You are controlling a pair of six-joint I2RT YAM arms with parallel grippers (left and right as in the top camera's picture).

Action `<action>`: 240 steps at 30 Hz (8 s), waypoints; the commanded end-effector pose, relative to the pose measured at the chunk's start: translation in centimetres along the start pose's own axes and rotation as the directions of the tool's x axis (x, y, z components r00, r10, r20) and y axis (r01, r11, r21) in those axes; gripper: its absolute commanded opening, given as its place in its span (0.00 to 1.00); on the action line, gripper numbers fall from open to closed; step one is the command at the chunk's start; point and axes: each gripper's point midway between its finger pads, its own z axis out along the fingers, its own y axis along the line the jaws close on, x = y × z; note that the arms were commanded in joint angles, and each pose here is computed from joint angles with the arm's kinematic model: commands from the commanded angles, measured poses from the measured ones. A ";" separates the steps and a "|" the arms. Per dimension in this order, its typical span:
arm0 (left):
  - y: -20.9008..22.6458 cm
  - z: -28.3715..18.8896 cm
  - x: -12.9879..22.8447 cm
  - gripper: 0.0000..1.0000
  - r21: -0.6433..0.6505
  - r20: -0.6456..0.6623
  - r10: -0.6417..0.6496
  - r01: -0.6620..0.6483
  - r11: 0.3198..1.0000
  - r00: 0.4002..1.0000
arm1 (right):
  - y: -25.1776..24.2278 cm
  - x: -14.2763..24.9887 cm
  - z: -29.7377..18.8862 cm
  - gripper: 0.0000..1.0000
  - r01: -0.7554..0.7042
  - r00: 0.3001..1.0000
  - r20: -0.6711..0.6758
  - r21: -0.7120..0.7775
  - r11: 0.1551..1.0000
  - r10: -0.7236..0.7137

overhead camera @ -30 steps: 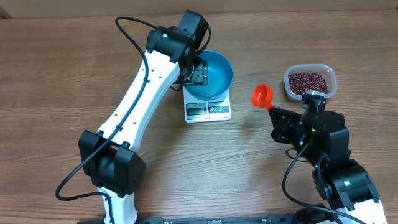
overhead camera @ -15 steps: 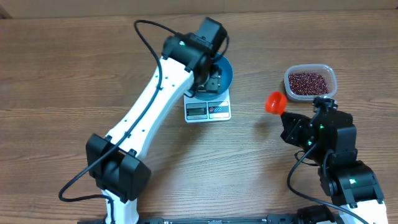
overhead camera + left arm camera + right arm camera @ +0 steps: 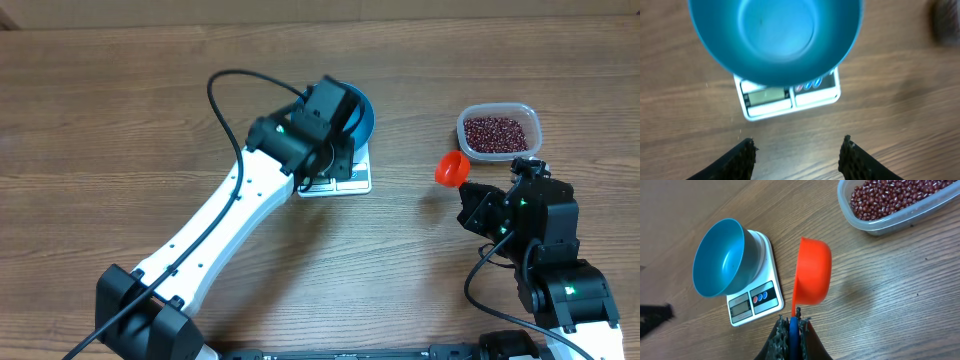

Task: Scoop item into bowl and weigh 150g on scale

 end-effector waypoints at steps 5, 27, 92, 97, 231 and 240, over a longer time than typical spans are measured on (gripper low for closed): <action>1.4 3.4 3.0 0.49 -0.105 -0.004 0.093 -0.093 0.990 0.996 | 0.3 -0.9 -0.6 0.04 0.005 0.999 0.034 -0.005 1.000 -0.004; 0.0 5.9 3.2 0.04 -0.032 0.037 0.502 -0.501 0.865 0.864 | 0.3 -0.9 -0.5 0.04 0.005 0.999 0.032 -0.004 1.000 -0.004; 0.2 15.4 3.2 0.04 -0.085 0.000 0.553 -0.551 0.830 0.833 | 0.1 -0.6 -0.5 0.04 0.025 0.999 0.022 0.003 1.000 -0.025; 0.2 15.4 3.1 0.04 -0.085 0.005 0.553 -0.550 0.831 0.833 | 0.0 -0.5 -0.5 0.04 0.025 1.000 0.019 0.005 1.000 -0.025; 7.0 -5.7 0.7 1.00 -0.010 0.132 0.327 -0.329 0.944 0.936 | 0.3 -2.9 -2.0 0.03 0.247 0.967 0.039 0.084 0.965 -0.251; 7.0 -5.7 0.7 0.99 -0.010 0.132 0.327 -0.328 0.944 0.936 | -1.6 -7.8 -2.9 0.04 0.323 0.944 -0.066 0.367 0.872 -0.322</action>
